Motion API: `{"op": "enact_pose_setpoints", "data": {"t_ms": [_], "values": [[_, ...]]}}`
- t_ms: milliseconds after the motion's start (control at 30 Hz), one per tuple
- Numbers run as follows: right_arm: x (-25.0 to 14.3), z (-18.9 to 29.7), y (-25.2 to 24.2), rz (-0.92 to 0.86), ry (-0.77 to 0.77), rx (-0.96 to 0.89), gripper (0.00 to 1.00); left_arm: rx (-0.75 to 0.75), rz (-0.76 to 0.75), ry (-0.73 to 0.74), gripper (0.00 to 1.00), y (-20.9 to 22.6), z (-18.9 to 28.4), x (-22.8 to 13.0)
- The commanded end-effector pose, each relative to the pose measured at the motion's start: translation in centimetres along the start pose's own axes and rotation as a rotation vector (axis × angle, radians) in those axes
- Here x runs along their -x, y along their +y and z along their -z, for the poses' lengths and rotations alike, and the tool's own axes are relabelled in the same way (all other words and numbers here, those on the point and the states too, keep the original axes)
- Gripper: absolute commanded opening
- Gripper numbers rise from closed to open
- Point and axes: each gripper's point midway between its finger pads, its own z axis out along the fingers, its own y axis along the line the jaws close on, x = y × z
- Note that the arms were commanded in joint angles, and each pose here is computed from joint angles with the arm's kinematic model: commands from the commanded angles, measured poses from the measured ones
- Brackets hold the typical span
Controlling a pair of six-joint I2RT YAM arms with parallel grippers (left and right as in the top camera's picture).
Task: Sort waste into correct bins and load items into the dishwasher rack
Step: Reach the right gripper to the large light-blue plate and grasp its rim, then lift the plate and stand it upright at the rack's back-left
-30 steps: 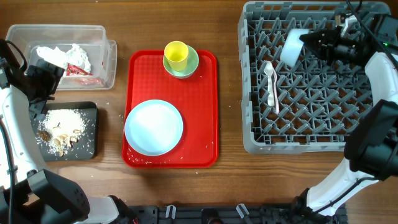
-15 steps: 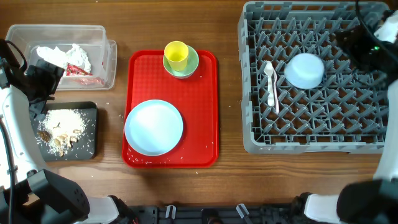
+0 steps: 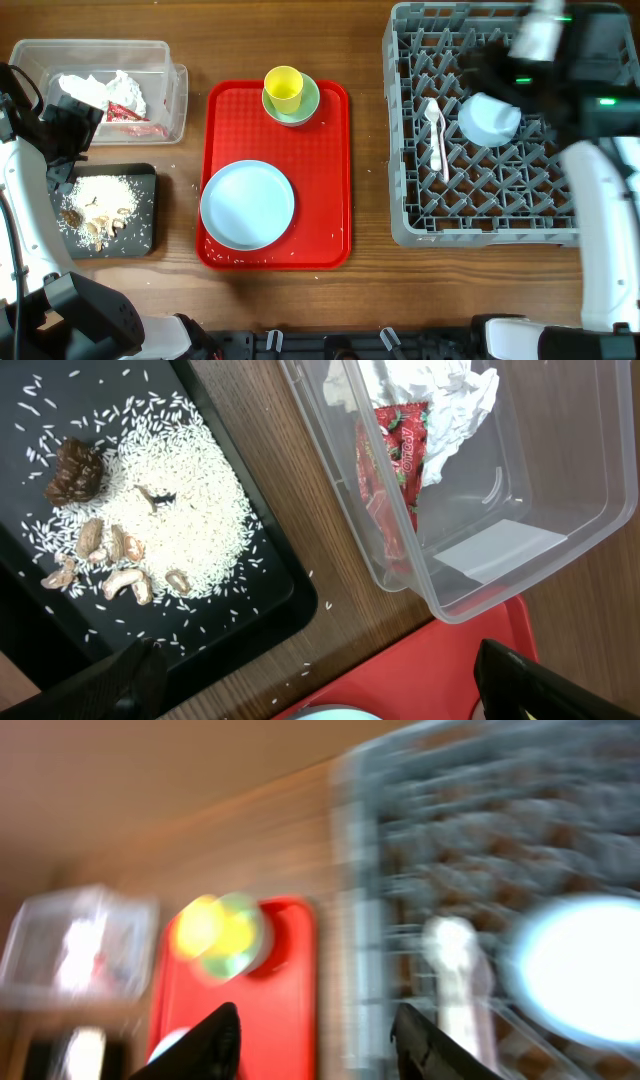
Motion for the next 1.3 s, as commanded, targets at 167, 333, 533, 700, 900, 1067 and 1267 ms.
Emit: {"op": "enact_pose_setpoints", "data": {"t_ms": [167,333,533,700,900,1067,1267], "values": [[-8.1,-12.5,16.4,0.416,0.075,0.198,0.68,-0.005,0.007,-0.007,1.00,-0.1,0.2,0.4],[-19.4,-17.6,17.4,0.494,0.367,0.164,0.66,-0.005,0.007,-0.007,1.00,-0.1,0.2,0.4],[-26.8,-17.8,15.3,0.475,0.611,0.058,0.63,-0.005,0.007,-0.007,1.00,-0.1,0.2,0.4],[-32.2,-19.1,13.1,0.477,0.794,0.027,0.54,-0.005,0.007,-0.007,1.00,-0.1,0.2,0.4],[-34.1,-19.9,11.5,0.444,0.862,-0.021,0.30,-0.005,0.007,-0.007,1.00,-0.1,0.2,0.4],[-33.4,-20.0,11.4,0.412,0.848,-0.039,0.10,-0.005,0.007,-0.007,1.00,-0.1,0.2,0.4],[-26.2,-17.9,12.5,0.327,0.752,-0.040,0.04,-0.005,0.007,-0.007,1.00,-0.1,0.2,0.4]]}}
